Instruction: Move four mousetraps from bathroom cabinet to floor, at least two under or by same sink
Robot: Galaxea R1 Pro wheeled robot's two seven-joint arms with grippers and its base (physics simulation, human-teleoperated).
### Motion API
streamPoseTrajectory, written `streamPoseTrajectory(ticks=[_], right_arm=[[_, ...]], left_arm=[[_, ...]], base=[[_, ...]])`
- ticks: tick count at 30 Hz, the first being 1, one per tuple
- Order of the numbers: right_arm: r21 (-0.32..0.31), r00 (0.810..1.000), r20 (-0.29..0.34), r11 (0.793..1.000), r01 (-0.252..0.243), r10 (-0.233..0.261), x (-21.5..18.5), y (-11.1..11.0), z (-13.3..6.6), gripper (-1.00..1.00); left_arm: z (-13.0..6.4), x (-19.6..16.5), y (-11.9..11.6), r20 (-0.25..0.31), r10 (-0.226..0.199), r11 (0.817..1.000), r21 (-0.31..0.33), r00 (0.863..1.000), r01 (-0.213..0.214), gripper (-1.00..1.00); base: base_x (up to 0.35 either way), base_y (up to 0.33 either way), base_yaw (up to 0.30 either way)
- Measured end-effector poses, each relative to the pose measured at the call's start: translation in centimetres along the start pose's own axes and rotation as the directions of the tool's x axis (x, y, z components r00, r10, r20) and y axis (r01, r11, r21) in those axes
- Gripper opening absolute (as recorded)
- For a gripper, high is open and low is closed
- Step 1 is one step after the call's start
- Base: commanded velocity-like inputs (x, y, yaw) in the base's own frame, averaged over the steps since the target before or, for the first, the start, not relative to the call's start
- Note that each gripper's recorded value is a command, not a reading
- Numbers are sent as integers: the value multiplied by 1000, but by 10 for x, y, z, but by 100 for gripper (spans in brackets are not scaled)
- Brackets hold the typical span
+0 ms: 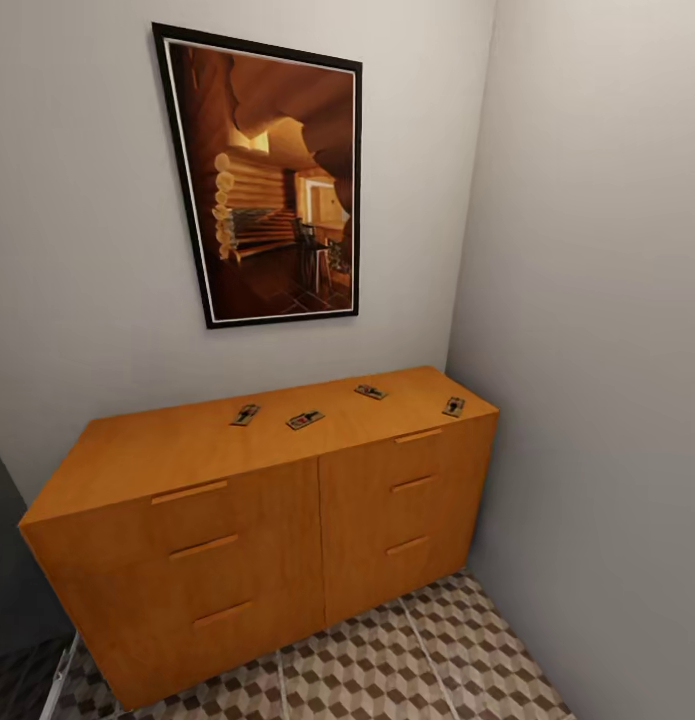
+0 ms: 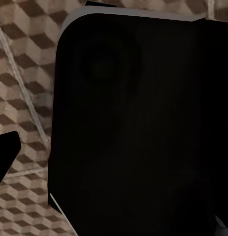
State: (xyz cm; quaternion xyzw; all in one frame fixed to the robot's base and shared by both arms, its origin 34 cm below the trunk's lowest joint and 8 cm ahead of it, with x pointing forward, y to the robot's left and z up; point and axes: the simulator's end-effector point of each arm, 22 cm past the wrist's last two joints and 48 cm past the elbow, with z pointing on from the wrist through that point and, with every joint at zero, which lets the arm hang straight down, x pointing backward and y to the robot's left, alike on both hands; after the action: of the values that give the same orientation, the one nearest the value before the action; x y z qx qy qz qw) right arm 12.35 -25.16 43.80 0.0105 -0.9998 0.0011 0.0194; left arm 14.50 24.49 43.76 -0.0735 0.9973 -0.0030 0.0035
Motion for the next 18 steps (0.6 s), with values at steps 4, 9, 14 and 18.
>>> streamPoseTrajectory(ticks=[4,9,14,18], right_arm=[[-1,1000,0,1000,0,0,0,1,0,100],[0,1000,0,1000,1,-1,0,0,0,100],[1,1000,0,1000,2,-2,0,0,0,100],[1,1000,0,1000,2,-2,0,0,0,100]], left_arm=[[0,0,0,0,0,1000,0,1000,0,100],[0,0,0,0,-1,1000,-1,1000,1,100],[0,0,0,0,-1,1000,0,1000,1,100],[0,0,0,0,-2,1000,0,1000,2,100]], base=[[95,-68,2],[24,-17,127],[3,-2,251],[1,-1,265]])
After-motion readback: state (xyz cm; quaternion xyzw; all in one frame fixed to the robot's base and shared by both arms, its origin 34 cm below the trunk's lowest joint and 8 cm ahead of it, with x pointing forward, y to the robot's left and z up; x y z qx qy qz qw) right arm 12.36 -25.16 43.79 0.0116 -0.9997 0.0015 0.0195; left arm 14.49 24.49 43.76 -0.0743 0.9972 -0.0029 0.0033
